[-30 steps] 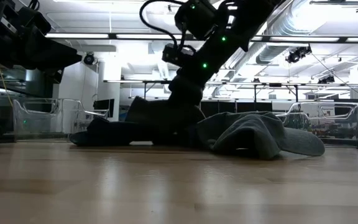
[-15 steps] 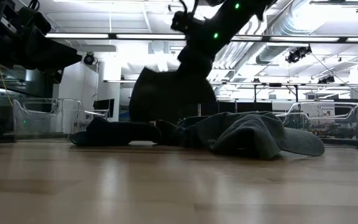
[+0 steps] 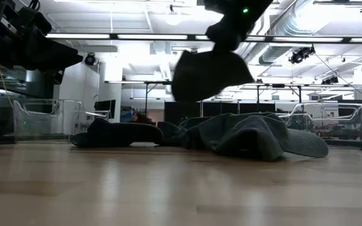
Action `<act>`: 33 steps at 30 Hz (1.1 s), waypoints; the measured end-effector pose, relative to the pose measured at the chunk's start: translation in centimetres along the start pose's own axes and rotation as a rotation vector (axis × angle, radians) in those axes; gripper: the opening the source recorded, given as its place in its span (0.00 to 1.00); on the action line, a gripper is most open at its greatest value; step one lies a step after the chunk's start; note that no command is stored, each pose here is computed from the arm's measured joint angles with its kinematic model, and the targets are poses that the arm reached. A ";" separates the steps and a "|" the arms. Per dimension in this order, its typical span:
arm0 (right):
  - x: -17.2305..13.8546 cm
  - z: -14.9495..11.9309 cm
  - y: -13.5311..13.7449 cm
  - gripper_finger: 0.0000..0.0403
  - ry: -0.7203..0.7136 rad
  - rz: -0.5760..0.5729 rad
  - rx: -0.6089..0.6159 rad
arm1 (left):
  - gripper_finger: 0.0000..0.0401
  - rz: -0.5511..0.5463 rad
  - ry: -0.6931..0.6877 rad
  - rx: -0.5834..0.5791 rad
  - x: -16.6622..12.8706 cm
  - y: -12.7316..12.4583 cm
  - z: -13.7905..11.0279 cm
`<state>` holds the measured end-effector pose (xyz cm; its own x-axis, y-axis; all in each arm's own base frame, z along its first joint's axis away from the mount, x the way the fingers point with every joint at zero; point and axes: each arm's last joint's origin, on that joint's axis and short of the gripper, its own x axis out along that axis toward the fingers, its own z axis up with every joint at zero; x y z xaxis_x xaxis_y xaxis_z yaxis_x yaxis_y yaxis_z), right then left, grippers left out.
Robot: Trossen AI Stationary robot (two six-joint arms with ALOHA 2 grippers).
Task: Pick & Place hat
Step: Put the top gray cap into the right transparent bin
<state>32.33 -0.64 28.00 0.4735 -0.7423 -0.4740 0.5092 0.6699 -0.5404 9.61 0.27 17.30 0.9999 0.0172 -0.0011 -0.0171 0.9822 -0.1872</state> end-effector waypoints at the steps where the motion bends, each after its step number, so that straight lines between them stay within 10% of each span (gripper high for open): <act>1: -0.4 -0.2 -0.5 0.02 0.011 -0.008 0.030 | 0.22 0.000 0.001 0.000 0.0 0.0 0.0; 18: -3.3 -4.5 -9.1 0.02 0.293 -0.177 0.419 | 0.22 0.000 0.000 0.000 0.0 0.0 0.0; 33: -3.7 -6.1 -12.4 0.02 0.381 -0.293 0.395 | 0.22 0.000 0.001 0.000 0.0 0.0 0.0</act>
<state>19.87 -6.28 32.23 0.0211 -0.8002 -0.5994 0.8410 0.3384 -0.4221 9.61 0.27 17.29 0.9999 0.0172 -0.0017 -0.0172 0.9822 -0.1872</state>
